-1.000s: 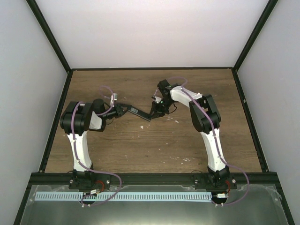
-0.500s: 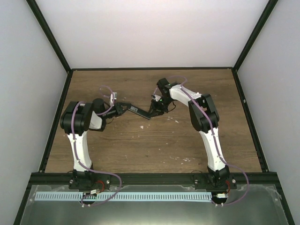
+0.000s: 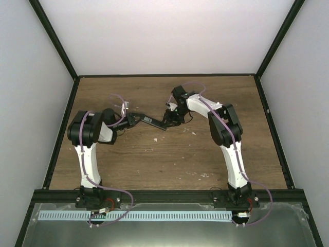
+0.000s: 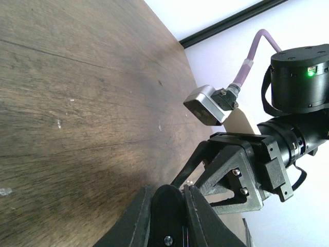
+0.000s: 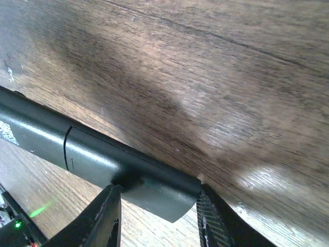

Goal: Load the batteries into the remote control

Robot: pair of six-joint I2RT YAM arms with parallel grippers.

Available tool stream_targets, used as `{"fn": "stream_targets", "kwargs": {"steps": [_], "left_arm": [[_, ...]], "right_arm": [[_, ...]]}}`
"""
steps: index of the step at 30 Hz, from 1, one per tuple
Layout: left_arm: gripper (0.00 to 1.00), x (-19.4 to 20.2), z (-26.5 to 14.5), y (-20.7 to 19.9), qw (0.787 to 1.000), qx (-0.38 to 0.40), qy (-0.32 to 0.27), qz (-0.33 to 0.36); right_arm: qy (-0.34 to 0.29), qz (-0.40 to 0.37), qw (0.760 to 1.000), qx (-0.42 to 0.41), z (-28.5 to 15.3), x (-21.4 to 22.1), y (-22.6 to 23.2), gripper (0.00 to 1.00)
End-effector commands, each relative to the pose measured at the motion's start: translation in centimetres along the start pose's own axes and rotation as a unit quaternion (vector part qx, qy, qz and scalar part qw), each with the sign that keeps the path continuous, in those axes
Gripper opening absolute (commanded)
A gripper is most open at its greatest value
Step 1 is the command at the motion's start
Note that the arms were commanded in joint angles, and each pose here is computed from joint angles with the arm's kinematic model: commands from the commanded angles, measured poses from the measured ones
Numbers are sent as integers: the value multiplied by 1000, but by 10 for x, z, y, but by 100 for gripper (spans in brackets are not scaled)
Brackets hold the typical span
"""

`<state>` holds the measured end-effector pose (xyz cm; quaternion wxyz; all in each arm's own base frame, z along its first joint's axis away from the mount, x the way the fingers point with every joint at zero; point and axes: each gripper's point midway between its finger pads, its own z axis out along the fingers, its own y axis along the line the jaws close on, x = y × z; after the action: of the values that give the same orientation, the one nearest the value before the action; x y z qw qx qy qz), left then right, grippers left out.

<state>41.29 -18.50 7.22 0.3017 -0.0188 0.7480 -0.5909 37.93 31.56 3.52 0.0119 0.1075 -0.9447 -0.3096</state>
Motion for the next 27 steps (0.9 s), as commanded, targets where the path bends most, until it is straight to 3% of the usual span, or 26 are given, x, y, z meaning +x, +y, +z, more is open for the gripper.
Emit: {"fn": "stream_targets", "kwargs": {"steps": [1, 8, 15, 27], "left_arm": [[0, 43, 10, -13, 996, 45, 79, -8], [0, 35, 2, -12, 997, 47, 60, -14], [0, 28, -2, -15, 997, 63, 40, -23], [0, 13, -1, -30, 999, 7, 34, 12]], "right_arm": [[-71, -66, 995, -7, -14, -25, 24, 34], [-115, -67, 991, 26, -48, -27, 20, 49], [-165, -124, 978, 32, -91, -31, 40, 62], [-171, -227, 958, 26, -107, -21, 44, 68]]}}
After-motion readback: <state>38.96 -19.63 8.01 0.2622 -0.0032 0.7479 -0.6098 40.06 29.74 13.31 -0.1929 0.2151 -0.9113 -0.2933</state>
